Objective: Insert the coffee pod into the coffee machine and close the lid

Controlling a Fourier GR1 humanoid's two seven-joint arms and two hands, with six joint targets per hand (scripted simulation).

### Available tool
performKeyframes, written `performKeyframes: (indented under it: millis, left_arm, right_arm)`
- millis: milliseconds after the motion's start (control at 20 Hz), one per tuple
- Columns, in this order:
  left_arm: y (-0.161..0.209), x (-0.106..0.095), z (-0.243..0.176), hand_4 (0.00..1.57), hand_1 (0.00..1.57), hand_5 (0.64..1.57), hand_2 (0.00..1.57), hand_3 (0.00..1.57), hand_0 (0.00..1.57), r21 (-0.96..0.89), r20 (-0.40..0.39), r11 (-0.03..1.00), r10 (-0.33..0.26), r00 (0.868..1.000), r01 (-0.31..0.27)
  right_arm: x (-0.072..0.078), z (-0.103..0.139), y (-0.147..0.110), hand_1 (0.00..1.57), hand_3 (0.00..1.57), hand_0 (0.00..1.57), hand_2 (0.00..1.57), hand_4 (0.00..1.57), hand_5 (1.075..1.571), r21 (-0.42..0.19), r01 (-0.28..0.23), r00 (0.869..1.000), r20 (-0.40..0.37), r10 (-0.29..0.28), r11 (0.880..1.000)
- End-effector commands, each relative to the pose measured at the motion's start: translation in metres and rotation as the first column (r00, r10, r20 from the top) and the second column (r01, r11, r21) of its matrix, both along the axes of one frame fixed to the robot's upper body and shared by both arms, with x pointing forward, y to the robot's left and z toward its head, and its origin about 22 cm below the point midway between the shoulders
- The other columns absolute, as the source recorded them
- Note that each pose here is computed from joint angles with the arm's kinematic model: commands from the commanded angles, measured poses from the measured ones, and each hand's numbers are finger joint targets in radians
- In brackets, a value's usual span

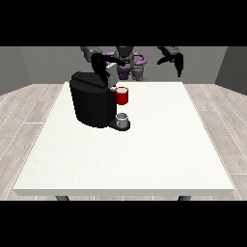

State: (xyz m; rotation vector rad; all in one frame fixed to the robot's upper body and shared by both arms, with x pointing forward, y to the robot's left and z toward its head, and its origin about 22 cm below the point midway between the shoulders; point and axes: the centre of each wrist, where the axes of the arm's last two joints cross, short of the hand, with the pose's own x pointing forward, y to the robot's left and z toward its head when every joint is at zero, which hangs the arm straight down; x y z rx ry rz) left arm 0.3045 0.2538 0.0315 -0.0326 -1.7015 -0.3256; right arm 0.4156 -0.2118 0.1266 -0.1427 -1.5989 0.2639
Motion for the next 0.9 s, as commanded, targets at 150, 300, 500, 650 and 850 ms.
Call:
performKeyframes:
  millis: [150,300,500,650,850]
  left_arm:
    - [-0.021,0.011,0.013,0.38,0.00,1.571,0.00,0.00,0.00,0.013,0.014,0.999,-0.047,0.999,0.047]
    - [-0.022,0.010,0.012,0.33,0.00,1.571,0.00,0.00,0.00,0.011,0.051,0.997,-0.081,0.995,0.081]
    - [-0.042,0.019,0.032,0.39,0.00,1.571,0.00,0.00,0.00,0.018,0.093,0.995,-0.103,0.990,0.101]
    - [-0.030,0.023,0.028,0.44,0.00,1.571,0.00,0.00,0.00,0.010,0.112,0.994,-0.105,0.988,0.104]
    - [-0.045,0.025,0.033,0.40,0.00,1.571,0.00,0.00,0.00,0.011,0.156,0.986,-0.165,0.974,0.165]
  right_arm:
    - [0.003,0.046,0.054,0.00,0.00,0.00,0.00,0.10,1.571,-0.081,-0.106,0.981,0.152,0.117,0.991]
    - [0.006,0.069,0.045,0.00,0.00,0.00,0.00,0.20,1.571,-0.108,-0.071,0.974,0.206,0.092,0.992]
    - [0.007,0.084,0.037,0.00,0.00,0.00,0.00,0.27,1.571,-0.140,-0.042,0.973,0.221,0.072,0.989]
    - [0.004,0.107,0.034,0.00,0.00,0.00,0.00,0.10,1.571,-0.125,-0.039,0.964,0.255,0.070,0.991]
    - [0.000,0.119,0.032,0.00,0.00,0.00,0.00,0.09,1.571,-0.155,0.005,0.957,0.286,0.040,0.988]
